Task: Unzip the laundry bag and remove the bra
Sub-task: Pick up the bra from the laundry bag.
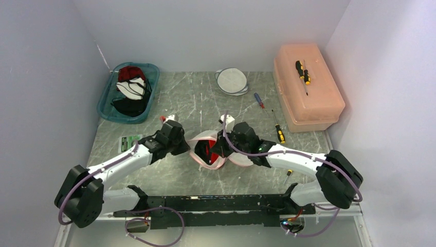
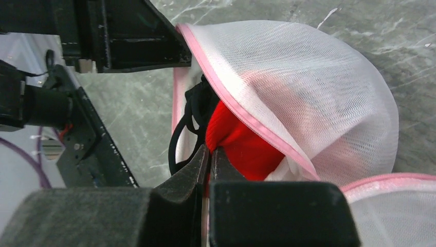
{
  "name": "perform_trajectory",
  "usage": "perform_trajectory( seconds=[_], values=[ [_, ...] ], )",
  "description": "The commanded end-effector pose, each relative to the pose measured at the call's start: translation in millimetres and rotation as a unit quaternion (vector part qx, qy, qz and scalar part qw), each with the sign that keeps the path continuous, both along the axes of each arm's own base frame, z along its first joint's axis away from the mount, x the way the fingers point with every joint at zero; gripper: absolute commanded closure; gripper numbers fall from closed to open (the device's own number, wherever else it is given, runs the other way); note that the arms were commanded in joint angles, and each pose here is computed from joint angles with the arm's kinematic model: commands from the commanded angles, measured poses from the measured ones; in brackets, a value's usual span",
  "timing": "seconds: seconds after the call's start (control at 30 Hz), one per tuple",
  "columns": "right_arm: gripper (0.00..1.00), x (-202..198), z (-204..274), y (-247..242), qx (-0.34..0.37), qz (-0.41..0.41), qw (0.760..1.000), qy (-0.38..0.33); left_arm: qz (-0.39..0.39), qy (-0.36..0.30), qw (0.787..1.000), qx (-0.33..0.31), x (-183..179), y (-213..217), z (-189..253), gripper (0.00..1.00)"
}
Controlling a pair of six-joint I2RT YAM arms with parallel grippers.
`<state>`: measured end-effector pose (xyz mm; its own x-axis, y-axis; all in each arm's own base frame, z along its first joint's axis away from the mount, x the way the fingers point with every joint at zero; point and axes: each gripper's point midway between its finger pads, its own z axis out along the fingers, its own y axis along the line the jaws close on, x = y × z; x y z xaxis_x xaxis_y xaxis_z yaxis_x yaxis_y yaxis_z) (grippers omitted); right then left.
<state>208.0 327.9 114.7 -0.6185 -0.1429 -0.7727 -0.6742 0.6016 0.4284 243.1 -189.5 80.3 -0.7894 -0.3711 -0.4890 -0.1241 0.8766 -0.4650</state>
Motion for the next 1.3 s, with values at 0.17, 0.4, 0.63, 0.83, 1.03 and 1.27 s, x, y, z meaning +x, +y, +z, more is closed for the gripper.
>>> perform_trajectory(
  seconds=[0.17,0.4,0.63,0.83,1.03,1.27],
  values=[
    [1.0,-16,55,-6,0.157,0.077,0.984,0.021,-0.008,-0.006,1.0,-0.022,16,-11,7,0.97],
    [1.0,-40,82,2,0.205,0.164,0.965,0.018,-0.015,-0.007,0.999,-0.045,21,-23,18,0.97],
    [1.0,-54,98,5,0.214,0.223,0.951,0.011,-0.021,-0.013,0.998,-0.059,27,-31,34,0.97],
    [1.0,-53,109,2,0.226,0.214,0.95,-0.007,-0.02,-0.011,0.998,-0.057,29,-32,36,0.97],
    [1.0,-51,131,-4,0.234,0.189,0.953,-0.037,-0.004,-0.023,0.999,-0.041,27,-20,48,0.94],
    [1.0,-21,124,-25,0.158,0.088,0.979,-0.089,0.017,-0.045,0.998,-0.028,14,3,90,0.25]
  ],
)
